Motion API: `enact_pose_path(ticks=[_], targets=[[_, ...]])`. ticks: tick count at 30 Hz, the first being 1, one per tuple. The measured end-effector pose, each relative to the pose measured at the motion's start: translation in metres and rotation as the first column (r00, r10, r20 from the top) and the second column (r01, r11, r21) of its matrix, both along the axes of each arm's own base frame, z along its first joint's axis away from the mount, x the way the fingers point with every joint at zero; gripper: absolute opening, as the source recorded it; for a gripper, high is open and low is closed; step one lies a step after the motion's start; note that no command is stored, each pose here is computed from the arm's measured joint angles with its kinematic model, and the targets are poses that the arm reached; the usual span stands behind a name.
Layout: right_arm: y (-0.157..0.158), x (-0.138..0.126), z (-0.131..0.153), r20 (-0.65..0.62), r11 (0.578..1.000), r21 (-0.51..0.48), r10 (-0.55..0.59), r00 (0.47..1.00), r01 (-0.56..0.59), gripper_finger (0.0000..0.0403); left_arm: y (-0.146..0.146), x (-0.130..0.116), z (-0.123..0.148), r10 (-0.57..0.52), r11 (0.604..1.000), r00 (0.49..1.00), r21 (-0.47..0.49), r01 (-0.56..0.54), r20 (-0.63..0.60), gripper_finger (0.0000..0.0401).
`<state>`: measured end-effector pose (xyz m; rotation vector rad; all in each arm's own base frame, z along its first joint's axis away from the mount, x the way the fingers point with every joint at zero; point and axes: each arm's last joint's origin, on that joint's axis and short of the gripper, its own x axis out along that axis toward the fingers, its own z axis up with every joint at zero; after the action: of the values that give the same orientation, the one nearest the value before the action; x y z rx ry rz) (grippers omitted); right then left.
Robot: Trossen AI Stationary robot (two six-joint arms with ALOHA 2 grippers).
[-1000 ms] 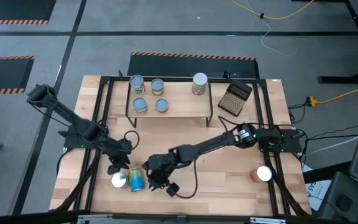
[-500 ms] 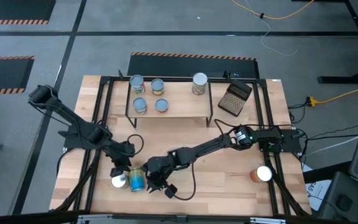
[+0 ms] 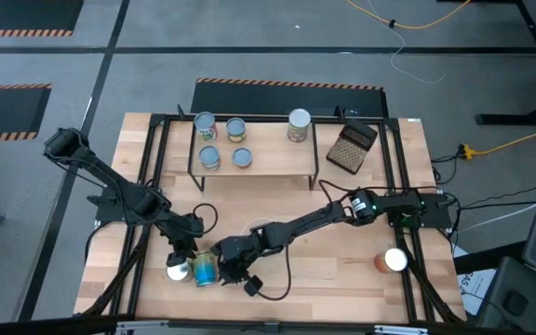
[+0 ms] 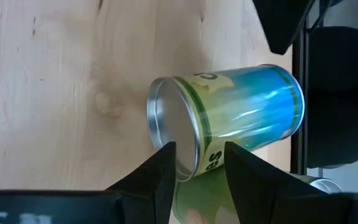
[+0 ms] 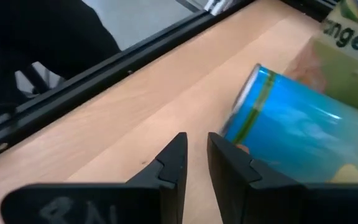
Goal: Pick and place cans onto a shelf
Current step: Put the canned cherries on the shelf
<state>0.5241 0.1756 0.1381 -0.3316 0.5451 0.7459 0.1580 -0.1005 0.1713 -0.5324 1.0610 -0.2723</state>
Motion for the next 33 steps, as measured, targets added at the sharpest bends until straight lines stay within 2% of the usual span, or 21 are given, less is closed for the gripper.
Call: enact_pose_path(ticks=[5, 11, 26, 33], targets=[[-0.001, 0.002, 0.001, 0.025, 0.998, -0.029, -0.047, 0.999, 0.048, 0.0067, 0.000, 0.000, 0.000, 0.000, 1.000, 1.000, 0.001, 0.000, 0.000, 0.0128], [-0.001, 0.002, 0.002, 0.038, 0.998, -0.029, -0.054, 0.998, 0.055, 0.0067, 0.000, 0.000, 0.000, 0.000, 1.000, 1.000, 0.000, 0.000, -0.001, 0.0128], [0.010, -0.002, 0.002, 0.024, 1.000, 0.003, 0.014, 1.000, -0.014, 0.0067, 0.000, 0.000, 0.000, 0.004, 1.000, 1.000, 0.005, -0.004, 0.002, 0.0128], [0.018, -0.002, -0.014, 0.030, 1.000, 0.006, 0.030, 0.999, -0.030, 0.0067, 0.000, 0.000, 0.000, 0.004, 1.000, 1.000, 0.004, -0.004, 0.003, 0.0128]])
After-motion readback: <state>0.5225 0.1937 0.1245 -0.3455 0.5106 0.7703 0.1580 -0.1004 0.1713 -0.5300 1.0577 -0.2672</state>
